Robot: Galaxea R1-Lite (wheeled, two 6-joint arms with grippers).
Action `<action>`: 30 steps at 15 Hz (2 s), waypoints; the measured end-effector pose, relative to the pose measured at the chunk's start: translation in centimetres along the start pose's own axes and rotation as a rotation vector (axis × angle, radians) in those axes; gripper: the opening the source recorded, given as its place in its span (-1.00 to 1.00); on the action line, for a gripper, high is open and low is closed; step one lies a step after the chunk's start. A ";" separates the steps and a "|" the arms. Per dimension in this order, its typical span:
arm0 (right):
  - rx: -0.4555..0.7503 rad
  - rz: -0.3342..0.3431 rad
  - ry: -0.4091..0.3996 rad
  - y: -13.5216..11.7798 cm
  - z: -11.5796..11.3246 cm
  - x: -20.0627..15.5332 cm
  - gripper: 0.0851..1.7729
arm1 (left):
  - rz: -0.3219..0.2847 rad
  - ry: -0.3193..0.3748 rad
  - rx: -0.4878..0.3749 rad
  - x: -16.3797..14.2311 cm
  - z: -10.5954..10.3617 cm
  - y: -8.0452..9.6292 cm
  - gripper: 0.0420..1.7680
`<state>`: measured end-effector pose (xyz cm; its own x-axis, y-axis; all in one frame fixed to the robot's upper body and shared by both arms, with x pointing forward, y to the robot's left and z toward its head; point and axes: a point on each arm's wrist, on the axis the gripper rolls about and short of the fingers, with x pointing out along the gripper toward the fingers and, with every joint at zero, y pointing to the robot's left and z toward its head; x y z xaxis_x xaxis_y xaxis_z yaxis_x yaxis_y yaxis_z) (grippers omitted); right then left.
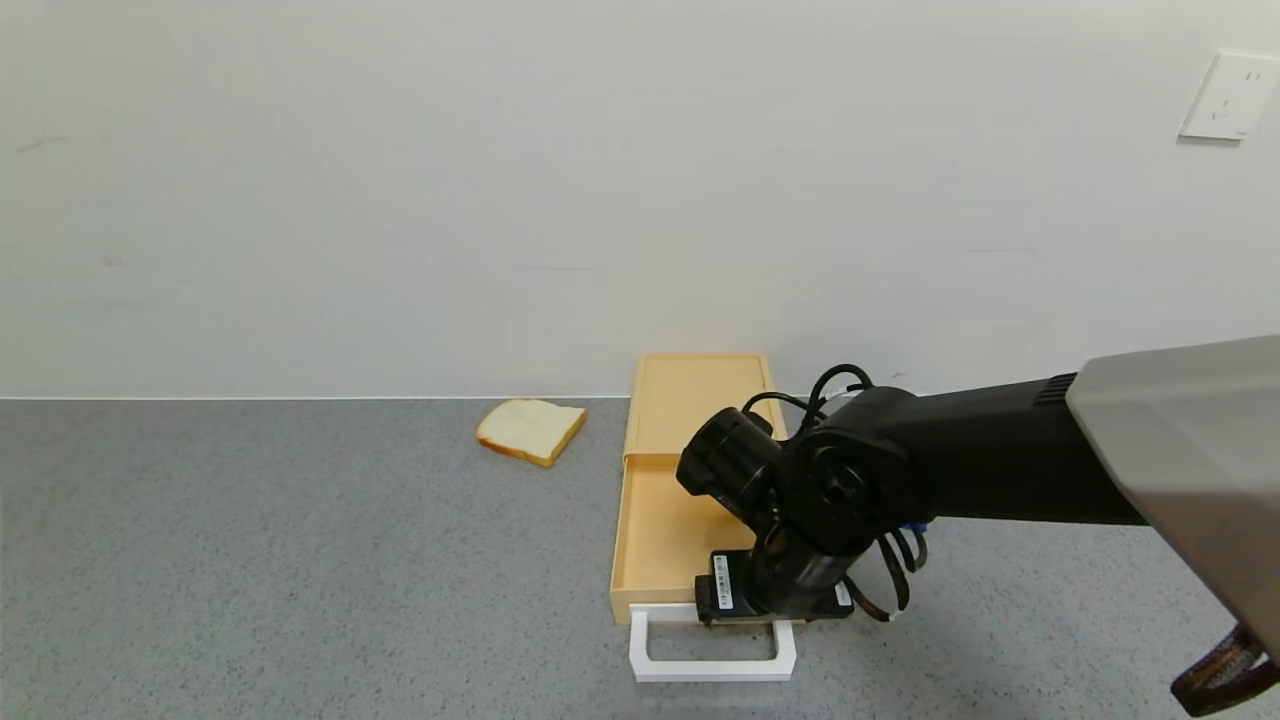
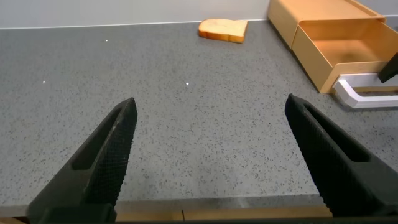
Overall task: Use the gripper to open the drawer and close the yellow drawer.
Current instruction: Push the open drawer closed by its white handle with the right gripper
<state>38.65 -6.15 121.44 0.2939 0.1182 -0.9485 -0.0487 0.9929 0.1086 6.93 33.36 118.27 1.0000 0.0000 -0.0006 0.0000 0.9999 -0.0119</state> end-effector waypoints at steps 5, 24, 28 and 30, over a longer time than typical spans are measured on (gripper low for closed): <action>-0.002 0.029 -0.047 0.2 0.9 -0.1 0.93 | 0.000 0.000 0.000 0.0 0.0 0.0 0.94; 0.022 0.061 -0.130 0.7 3.8 0.7 0.93 | 0.000 0.000 0.000 0.0 0.0 0.0 0.94; 0.028 0.060 -0.135 0.7 4.0 0.8 0.93 | 0.000 0.000 0.000 0.0 0.0 0.0 0.94; 0.036 0.063 -0.143 0.7 4.4 0.8 0.93 | 0.000 0.000 0.000 0.0 0.0 0.0 0.94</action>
<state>43.01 -5.31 122.06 0.4247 0.1788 -0.8875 -0.0376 0.9829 0.1800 6.93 33.36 118.27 1.0000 0.0000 -0.0006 0.0000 0.9999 -0.0119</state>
